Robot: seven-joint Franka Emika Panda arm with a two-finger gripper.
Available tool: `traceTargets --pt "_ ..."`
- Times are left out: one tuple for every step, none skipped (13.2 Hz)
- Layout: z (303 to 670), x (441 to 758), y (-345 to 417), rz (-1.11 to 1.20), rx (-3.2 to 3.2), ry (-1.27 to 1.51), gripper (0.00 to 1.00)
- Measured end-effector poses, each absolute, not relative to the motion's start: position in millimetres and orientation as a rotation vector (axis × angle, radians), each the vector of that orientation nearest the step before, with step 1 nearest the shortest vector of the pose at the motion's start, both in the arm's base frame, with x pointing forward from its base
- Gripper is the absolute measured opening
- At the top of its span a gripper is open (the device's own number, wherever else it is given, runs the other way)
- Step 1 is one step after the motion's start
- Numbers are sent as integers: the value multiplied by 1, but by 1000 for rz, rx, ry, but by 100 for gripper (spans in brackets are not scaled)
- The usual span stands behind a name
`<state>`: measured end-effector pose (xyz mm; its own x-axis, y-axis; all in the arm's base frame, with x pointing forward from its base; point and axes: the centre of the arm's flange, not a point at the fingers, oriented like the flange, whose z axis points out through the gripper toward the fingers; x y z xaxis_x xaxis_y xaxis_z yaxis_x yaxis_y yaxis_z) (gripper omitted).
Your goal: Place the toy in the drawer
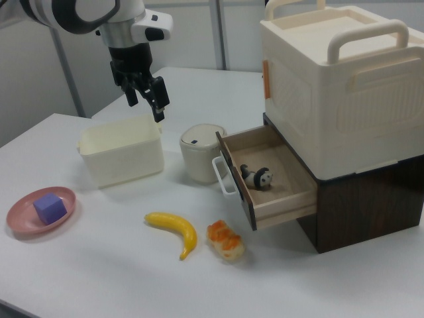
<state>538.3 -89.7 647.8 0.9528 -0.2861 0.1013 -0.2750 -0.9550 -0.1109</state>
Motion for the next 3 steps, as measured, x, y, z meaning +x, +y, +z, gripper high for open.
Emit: traceTargets --pt "648 539 -91 -188 -3010 432 100" --pt "648 539 -93 -193 -3009 435 100" --pt "648 538 -96 -194 -3012 423 100"
